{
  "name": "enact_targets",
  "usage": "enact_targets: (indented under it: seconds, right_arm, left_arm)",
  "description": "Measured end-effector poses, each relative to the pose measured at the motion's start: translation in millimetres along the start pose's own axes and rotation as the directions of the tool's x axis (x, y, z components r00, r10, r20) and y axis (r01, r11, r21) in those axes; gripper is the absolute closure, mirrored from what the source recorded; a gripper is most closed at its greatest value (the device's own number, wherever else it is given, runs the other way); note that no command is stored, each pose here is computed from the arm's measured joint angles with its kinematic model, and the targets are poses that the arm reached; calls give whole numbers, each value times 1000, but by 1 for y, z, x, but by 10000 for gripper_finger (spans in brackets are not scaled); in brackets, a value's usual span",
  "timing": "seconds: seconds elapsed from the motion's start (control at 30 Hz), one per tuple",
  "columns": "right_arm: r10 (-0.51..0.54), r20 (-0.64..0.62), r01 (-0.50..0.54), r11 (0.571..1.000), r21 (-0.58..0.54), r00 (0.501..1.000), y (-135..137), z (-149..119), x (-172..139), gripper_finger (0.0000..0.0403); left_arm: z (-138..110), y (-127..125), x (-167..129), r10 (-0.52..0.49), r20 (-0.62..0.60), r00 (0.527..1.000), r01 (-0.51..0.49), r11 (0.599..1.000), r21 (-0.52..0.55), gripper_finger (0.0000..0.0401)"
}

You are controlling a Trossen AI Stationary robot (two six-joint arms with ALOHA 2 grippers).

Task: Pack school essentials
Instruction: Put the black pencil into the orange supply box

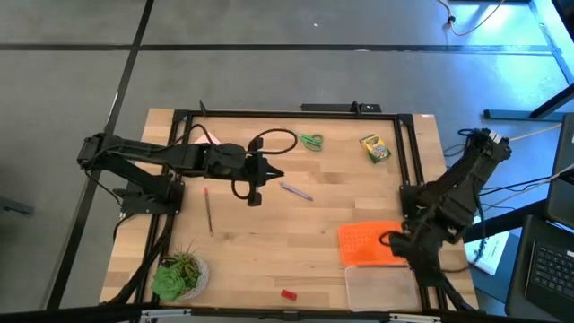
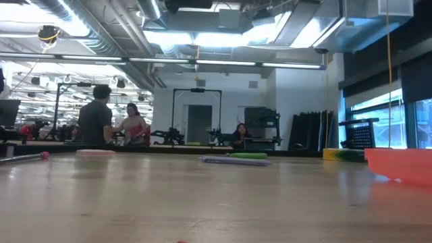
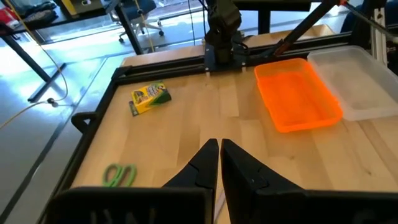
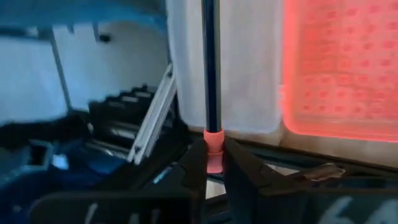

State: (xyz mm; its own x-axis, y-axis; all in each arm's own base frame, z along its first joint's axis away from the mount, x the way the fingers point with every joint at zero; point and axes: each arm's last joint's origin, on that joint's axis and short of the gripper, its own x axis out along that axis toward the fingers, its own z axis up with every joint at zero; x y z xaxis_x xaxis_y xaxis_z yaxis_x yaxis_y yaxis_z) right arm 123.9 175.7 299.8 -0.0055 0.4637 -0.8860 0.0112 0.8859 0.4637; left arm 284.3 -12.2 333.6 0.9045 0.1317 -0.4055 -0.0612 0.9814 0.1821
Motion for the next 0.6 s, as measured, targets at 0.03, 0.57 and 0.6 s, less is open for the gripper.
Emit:
enact_targets:
  seconds: [0.03,0.57,0.6]
  right_arm:
    - [-9,-9,9,1000,-25,1000,4,-2,5,361]
    - [-281,-140,271,959,-81,950,12,16,83,361]
    - [-286,-153,278,958,-75,946,11,18,87,361]
  left_arm:
    - [0,0,0,0,2,1000,0,1000,0,387]
    - [2,-9,-2,-16,19,1000,14,993,114,387]
    - [2,-9,-2,-20,19,1000,17,993,115,387]
